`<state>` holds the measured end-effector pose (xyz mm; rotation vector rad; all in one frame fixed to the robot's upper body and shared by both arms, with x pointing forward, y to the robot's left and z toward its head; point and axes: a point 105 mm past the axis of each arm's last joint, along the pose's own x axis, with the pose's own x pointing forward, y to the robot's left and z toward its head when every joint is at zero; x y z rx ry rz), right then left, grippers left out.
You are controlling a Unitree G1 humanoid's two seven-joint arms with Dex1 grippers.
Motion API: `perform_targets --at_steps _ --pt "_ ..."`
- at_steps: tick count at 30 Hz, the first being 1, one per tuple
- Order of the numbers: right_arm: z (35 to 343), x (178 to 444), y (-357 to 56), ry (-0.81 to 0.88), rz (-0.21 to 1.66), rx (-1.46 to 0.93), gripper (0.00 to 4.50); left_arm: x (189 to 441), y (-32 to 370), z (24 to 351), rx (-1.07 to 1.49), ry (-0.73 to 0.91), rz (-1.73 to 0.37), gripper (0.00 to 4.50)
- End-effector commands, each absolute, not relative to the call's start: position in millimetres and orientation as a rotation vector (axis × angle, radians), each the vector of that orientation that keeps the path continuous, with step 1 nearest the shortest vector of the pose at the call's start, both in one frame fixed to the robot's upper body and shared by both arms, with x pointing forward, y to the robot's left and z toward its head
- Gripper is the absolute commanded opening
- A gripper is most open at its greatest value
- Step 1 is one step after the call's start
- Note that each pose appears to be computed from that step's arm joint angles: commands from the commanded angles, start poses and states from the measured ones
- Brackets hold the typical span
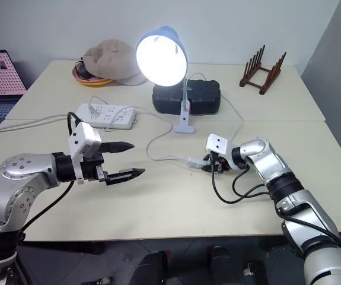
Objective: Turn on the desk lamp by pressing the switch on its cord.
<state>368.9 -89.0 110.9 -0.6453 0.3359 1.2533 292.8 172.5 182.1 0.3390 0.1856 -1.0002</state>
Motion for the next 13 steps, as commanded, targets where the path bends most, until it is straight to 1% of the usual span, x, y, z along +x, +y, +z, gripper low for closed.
perform_targets --at_steps 1,2,3,6,7,8,9,13 --pt "147.4 356.5 -101.4 0.25 1.263 -0.583 2.75 299.7 178.9 188.6 0.406 0.161 -0.97 4.5" --pt "152.3 352.0 -104.7 0.246 1.263 -0.573 2.87 300.3 178.7 188.5 0.401 0.166 -0.975 4.5" --pt "157.4 346.8 -108.7 0.241 1.261 -0.564 3.19 301.2 178.6 188.9 0.397 0.167 -0.979 4.5" --pt "175.2 328.0 -123.6 0.21 1.234 -0.528 3.9 304.3 180.4 188.8 0.426 0.183 -0.986 4.5" --pt "180.8 320.9 -127.3 0.193 1.223 -0.498 4.21 305.3 181.9 189.5 0.436 0.186 -0.989 4.5" --pt "185.5 314.5 -129.7 0.183 1.214 -0.459 4.39 306.4 184.2 189.9 0.445 0.189 -0.991 4.5" --pt "188.5 308.1 -132.8 0.182 1.21 -0.43 4.49 307.7 186.2 190.3 0.455 0.192 -0.993 4.5" --pt "188.3 294.1 -139.8 0.19 1.174 -0.415 4.49 313.0 191.8 189.2 0.482 0.204 -0.997 4.5"
